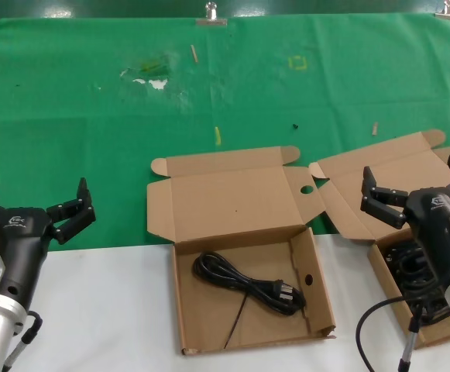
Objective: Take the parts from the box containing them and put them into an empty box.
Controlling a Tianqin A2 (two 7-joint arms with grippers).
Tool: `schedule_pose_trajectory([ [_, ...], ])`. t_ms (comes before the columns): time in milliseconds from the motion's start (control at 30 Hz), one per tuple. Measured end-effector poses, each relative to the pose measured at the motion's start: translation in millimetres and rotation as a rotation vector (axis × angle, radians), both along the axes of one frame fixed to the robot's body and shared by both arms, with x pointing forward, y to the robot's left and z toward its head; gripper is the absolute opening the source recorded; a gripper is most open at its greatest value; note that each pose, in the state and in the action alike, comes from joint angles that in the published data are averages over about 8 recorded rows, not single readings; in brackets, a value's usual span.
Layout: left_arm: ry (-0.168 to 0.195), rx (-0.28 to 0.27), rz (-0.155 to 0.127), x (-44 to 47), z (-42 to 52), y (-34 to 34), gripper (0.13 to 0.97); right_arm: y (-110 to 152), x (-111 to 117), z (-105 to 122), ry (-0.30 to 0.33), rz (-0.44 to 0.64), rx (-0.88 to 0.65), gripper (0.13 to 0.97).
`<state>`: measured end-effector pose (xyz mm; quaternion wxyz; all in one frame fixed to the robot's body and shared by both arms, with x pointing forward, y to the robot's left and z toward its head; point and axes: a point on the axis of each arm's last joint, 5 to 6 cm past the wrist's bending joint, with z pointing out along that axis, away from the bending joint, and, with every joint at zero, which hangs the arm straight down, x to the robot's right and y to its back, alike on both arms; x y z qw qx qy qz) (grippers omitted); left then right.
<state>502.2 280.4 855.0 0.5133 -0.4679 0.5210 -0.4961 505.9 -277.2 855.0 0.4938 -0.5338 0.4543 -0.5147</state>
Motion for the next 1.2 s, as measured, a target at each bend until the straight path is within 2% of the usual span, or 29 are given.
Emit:
schedule_pose_trajectory([
  [1200, 0.0, 0.0, 0.0, 0.0, 0.0, 0.0, 0.966, 0.0, 0.0, 0.0, 0.0, 0.0, 0.0, 0.966],
])
